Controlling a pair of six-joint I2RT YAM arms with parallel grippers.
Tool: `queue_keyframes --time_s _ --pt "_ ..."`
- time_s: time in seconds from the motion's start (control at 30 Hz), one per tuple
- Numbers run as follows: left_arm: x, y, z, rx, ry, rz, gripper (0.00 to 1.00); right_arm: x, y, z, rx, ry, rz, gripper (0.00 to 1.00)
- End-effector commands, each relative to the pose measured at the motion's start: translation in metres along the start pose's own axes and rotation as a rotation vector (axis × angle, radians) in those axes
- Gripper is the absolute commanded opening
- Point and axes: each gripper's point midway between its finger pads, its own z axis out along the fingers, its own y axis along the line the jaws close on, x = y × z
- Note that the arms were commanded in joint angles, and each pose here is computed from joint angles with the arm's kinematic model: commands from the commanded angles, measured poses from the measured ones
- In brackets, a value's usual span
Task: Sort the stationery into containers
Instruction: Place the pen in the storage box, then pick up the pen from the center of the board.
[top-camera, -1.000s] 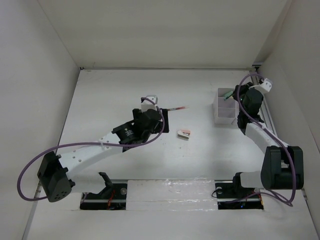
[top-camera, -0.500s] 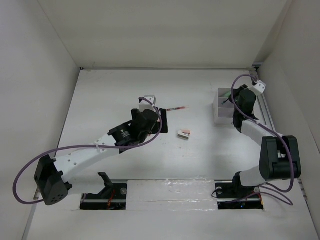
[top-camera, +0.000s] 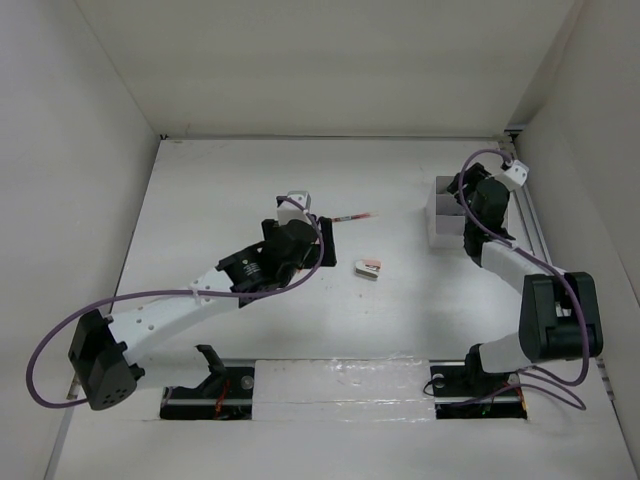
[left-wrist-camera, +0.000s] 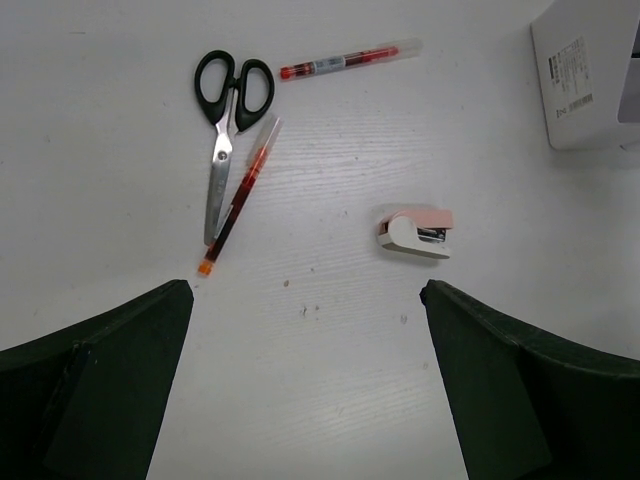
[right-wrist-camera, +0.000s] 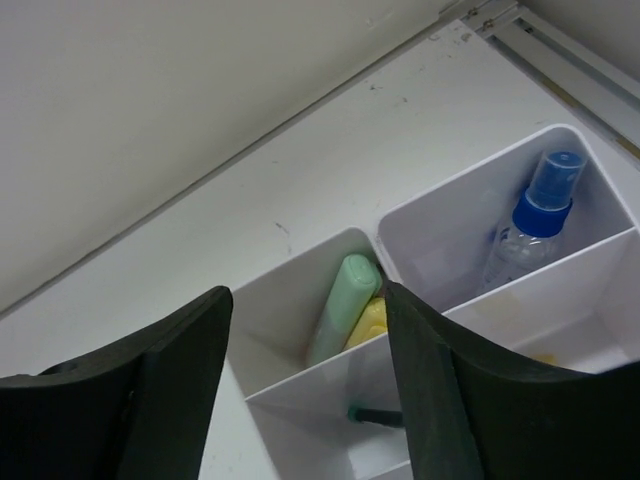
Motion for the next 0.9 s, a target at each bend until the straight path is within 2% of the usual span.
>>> queue_keyframes --time_s 0.0,0.17,0.33,0.43,0.6,0.87 --pt "0.003 0.01 0.001 -0.053 -0.005 -0.039 1.0 -0.023 0.031 -0.015 -0.1 -0.051 0.039 0.68" --pt "0.019 0.043 0.015 -0.183 0.017 -0.065 1.0 -0.037 0.081 -0.055 -0.256 -0.059 0.033 0.78" --pt "0.026 0.062 0.046 -0.138 0.071 -0.118 1.0 -0.039 0.141 -0.114 -0.49 0.024 0.0 0.78" --pt "0.035 0.063 0.065 -0.176 0.117 -0.06 1.0 -0.035 0.159 -0.145 -0.589 0.068 -0.027 0.78" --pt "0.058 0.06 0.097 -0.191 0.218 0.032 1.0 -0.037 0.172 -0.183 -0.682 0.094 -0.024 0.79" --pt "0.078 0.051 0.113 -0.155 0.285 0.034 0.93 -0.028 0.171 -0.208 -0.738 0.138 -0.034 0.79"
